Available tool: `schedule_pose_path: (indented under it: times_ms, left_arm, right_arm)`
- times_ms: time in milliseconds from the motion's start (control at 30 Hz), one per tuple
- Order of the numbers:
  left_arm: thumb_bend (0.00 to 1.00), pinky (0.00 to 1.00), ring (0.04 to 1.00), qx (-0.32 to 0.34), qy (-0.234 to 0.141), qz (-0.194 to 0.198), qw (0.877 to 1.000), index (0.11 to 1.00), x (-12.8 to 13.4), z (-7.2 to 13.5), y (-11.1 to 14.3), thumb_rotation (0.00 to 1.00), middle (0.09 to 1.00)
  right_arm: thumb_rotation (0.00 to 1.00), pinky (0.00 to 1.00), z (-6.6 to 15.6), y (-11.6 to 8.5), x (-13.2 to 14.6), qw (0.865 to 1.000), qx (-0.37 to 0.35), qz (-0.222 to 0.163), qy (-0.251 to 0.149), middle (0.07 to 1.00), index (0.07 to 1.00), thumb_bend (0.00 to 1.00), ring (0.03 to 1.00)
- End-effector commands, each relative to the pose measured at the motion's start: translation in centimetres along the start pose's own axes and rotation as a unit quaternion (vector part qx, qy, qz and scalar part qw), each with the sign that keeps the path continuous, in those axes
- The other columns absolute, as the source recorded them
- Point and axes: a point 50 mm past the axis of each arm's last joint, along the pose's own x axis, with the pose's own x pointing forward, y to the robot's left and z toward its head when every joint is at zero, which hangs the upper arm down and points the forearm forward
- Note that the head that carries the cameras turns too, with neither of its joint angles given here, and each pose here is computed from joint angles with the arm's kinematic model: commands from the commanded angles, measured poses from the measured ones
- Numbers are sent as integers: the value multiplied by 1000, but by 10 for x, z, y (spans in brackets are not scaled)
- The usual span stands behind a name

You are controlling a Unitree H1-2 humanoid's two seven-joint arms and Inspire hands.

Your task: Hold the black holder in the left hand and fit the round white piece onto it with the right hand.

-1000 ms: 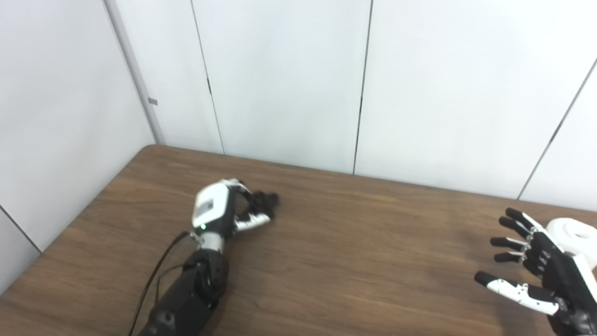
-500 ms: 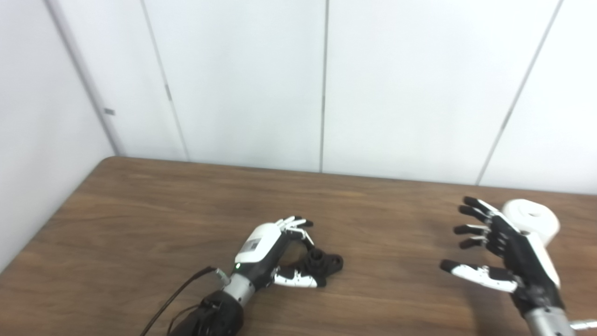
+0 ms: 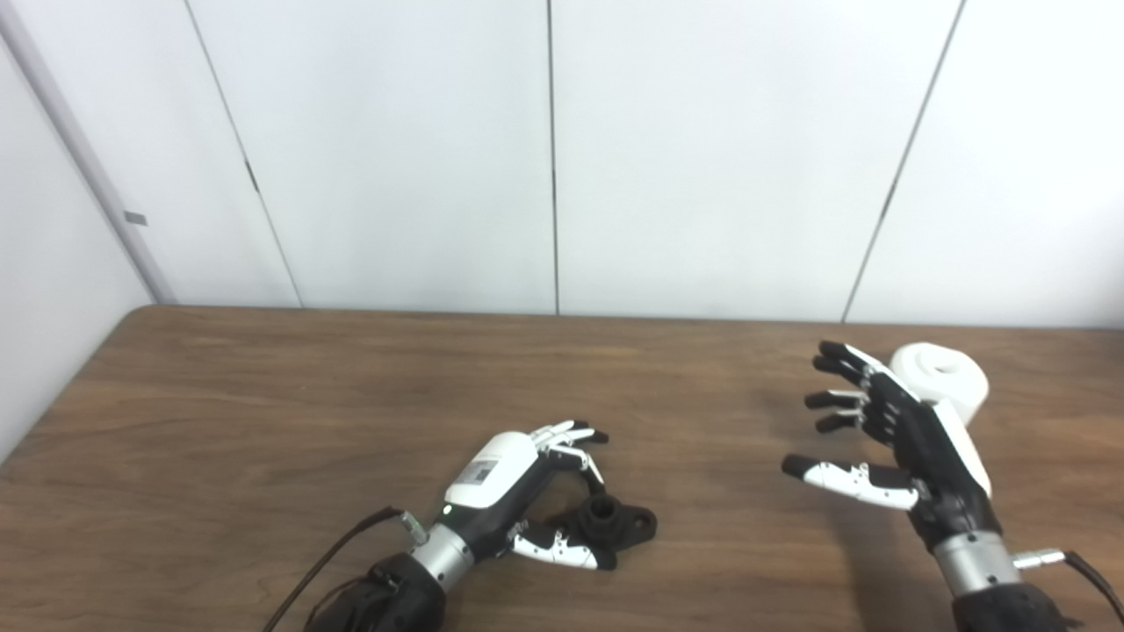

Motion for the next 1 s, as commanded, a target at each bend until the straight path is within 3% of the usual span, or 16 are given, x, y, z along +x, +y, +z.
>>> schedule_pose_path:
  times_ms: [0,167,300,400,467,533,600,700,800,967]
  left_arm:
    - [524,907,933,-2,10,-68,998,480,-7,-5,-26,58,882]
    - [523,895,930,-2,7,-103,995,480,-11,-11,-28,56,880]
    - [523,855,918,-7,-5,-103,995,480,-20,-21,-23,54,872]
    - [523,827,904,-7,-5,-102,995,481,-26,-27,-19,52,868]
    - [522,819,899,-9,-9,-100,995,481,-29,-31,-19,50,866]
    - [522,816,896,-11,-10,-100,995,481,-31,-34,-19,50,865]
    - [521,823,897,-7,-10,-104,995,482,-33,-34,-18,49,866]
    - [521,837,896,-10,-8,-106,994,482,-36,-35,-17,47,862]
    - [521,841,891,-16,-9,-101,995,482,-38,-34,-16,47,858]
    - [520,824,884,-21,-9,-95,995,482,-41,-34,-15,45,852]
  right_arm:
    - [201,569,25,-15,11,998,-19,-9,-55,820,837,668,682]
    - [181,550,39,-33,16,995,-26,-25,-95,788,816,698,671]
    - [203,554,57,-54,26,987,-51,-59,-139,718,782,675,643]
    - [194,605,67,-75,36,982,-101,-102,-124,820,803,684,724]
    - [215,633,67,-88,42,973,-131,-152,-115,904,798,706,803]
    - [219,658,62,-102,48,965,-145,-188,-108,931,796,716,837]
    - [241,771,57,-121,54,958,-161,-219,-97,973,813,715,911]
    - [283,905,53,-141,59,953,-172,-236,-78,978,834,739,957]
    - [295,990,52,-159,63,955,-184,-227,-47,990,851,778,992]
    - [265,770,37,-175,68,966,-166,-196,-10,1000,942,791,959]
